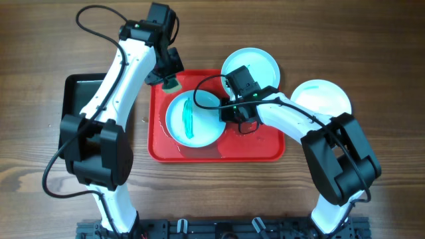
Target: Clean dirty plates on tray and stack at the side
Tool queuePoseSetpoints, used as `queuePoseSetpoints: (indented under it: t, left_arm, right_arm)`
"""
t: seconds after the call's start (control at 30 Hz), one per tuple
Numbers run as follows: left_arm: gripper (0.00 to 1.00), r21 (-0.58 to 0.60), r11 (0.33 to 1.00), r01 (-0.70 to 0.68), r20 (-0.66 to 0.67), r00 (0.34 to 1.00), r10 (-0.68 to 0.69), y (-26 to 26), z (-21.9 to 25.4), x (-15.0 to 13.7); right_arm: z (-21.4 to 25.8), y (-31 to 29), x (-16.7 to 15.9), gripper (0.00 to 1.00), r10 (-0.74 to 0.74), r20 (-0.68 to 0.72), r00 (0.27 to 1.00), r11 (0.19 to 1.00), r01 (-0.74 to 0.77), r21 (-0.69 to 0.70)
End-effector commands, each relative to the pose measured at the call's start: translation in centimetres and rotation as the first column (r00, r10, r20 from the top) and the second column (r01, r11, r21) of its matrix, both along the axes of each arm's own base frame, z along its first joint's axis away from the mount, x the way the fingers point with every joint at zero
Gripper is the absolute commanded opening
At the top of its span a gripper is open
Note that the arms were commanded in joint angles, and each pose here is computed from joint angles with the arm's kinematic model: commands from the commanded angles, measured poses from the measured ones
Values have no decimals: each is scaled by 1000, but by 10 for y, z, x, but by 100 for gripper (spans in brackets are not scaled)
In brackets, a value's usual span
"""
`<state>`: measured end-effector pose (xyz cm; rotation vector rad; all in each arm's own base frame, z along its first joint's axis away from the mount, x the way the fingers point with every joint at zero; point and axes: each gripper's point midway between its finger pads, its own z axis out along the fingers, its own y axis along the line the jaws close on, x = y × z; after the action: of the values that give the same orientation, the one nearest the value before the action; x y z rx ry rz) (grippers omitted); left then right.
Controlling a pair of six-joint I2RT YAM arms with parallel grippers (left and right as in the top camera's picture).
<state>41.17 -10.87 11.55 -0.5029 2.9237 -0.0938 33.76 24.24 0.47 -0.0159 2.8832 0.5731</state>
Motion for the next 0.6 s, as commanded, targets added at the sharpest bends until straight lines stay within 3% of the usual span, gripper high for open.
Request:
queuePoseSetpoints:
  t: [0.0, 0.13, 0.3, 0.57]
  left_arm:
    - [4, -23, 1000, 18, -93, 995, -20, -3, -22, -26]
    - [4, -57, 996, 75, -191, 978, -84, -17, -54, -58]
    - [4, -74, 940, 334, -188, 921, -342, -47, -92, -85]
    - [4, -33, 870, 491, -80, 867, -492, -68, -124, -85]
  right_arm:
    - [-4, 4, 3, 4, -24, -15, 1000, 1000, 25, 18]
    - [-8, 6, 3, 4, -30, -29, 999, 999, 31, 31]
    - [-8, 8, 4, 4, -26, -24, 999, 999, 27, 38]
    - [-7, 9, 4, 4, -15, -22, 1000, 999, 16, 43]
